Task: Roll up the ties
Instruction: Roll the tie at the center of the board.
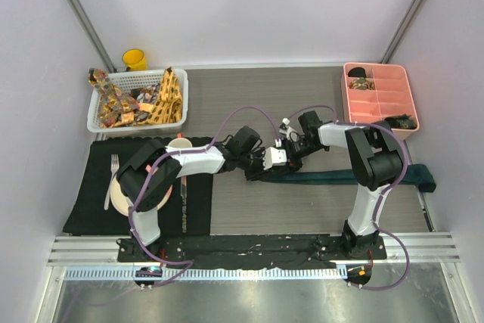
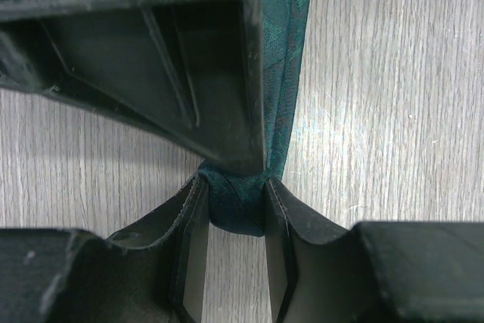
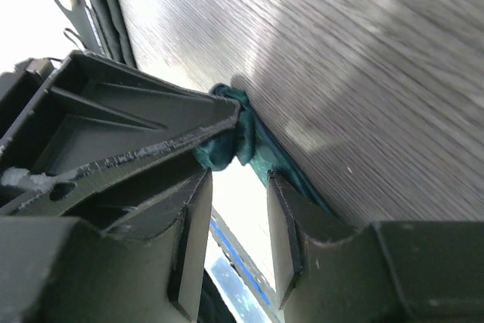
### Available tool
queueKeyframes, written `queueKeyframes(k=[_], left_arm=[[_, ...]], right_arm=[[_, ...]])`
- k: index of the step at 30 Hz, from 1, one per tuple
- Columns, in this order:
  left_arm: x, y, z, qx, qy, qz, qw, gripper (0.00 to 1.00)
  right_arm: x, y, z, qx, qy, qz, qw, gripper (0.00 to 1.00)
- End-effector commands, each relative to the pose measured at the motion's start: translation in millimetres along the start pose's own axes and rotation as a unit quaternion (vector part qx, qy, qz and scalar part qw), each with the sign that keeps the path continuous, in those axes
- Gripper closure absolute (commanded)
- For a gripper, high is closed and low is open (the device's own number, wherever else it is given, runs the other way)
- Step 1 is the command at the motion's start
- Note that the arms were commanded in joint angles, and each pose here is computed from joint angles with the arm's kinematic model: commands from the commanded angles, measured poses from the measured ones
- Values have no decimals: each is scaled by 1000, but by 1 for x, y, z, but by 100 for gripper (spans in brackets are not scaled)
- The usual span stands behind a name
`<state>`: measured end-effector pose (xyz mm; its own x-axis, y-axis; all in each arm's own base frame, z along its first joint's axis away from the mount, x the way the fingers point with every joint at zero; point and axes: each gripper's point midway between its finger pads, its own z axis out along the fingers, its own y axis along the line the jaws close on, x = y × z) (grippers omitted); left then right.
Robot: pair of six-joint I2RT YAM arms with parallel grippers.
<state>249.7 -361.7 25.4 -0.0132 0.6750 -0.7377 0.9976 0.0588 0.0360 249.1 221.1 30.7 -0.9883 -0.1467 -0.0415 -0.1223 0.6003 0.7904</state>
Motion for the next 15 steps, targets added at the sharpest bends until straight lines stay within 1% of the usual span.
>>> queueKeyframes(k=[1,6,8,9,10,11,12,14,15], left_arm=[[71,-20,-1,15,115,-58,992,68],[73,-21,-3,13,121,-58,991,68],[75,-20,-3,11,123,-59,991,68],[74,-20,-3,11,123,-59,991,68],[73,-18,-3,7,123,-59,991,68],[74,-18,-4,5,124,-63,990,68],[73,-17,-4,3,124,-64,990,68],[73,-16,-4,0,125,-68,990,68],[69,-16,-6,-2,121,-68,990,64]], right_arm=[[-13,15,8,-40,-25,-11,999,59],[-16,21,16,-45,-27,-17,998,60],[-14,21,20,-41,-22,-20,999,66],[-15,21,22,-41,-21,-20,999,69],[-16,20,23,-39,-20,-23,999,75],[-13,20,25,-35,-13,-19,999,78],[-13,18,26,-31,-10,-27,999,87],[-8,10,27,-15,1,-23,1000,98],[-8,7,26,-7,3,-36,999,99]])
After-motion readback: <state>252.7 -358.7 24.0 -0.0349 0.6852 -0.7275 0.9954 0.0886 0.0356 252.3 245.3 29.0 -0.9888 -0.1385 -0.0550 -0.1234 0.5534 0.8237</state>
